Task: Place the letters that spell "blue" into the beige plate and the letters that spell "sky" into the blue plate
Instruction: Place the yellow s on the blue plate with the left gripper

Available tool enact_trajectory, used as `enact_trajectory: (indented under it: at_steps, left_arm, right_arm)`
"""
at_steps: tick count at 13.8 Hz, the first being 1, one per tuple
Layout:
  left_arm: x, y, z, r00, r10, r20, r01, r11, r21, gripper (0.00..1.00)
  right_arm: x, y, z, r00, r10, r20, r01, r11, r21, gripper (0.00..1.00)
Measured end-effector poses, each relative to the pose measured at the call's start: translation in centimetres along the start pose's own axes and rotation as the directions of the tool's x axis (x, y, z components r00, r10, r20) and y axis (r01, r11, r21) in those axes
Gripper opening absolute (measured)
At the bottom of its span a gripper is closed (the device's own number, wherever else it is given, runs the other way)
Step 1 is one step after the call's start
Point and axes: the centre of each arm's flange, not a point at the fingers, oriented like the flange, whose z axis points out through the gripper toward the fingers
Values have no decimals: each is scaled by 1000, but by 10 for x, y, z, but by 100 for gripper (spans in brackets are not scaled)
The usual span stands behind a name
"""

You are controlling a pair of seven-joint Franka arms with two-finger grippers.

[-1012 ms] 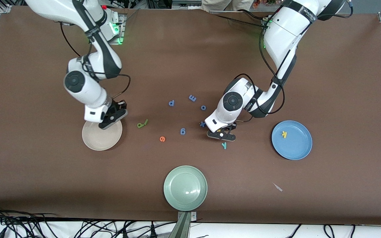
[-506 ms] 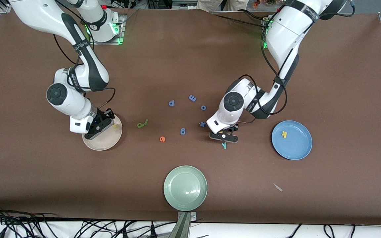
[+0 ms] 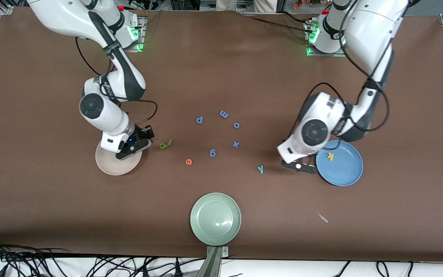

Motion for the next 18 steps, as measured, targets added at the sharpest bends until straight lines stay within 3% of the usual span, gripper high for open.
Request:
enact_trajectory:
  at_steps: [5,10,14,17,18]
  left_arm:
    - [-6,-75,26,996,78,46,-80,996,39,21]
    - [-2,-87,34,996,88,14,-89,994,65,25]
    - [5,-88,20,996,88,-26,-86,994,64,66]
    - [17,-58,-14,990,97,-99,-94,995,33,97]
    - [19,-41,-25,990,77,-118,-77,997,6,100]
  right_arm:
    - [-1,-16,32,994,106,24,-106,994,6,67]
    - [-8,-20,66,995,103,13,-103,995,12,70]
    - [-15,-28,74,996,91,16,-91,996,15,70]
    - [-15,-28,73,996,88,9,-88,996,13,67]
    - [-15,-29,73,997,80,6,-80,997,10,66]
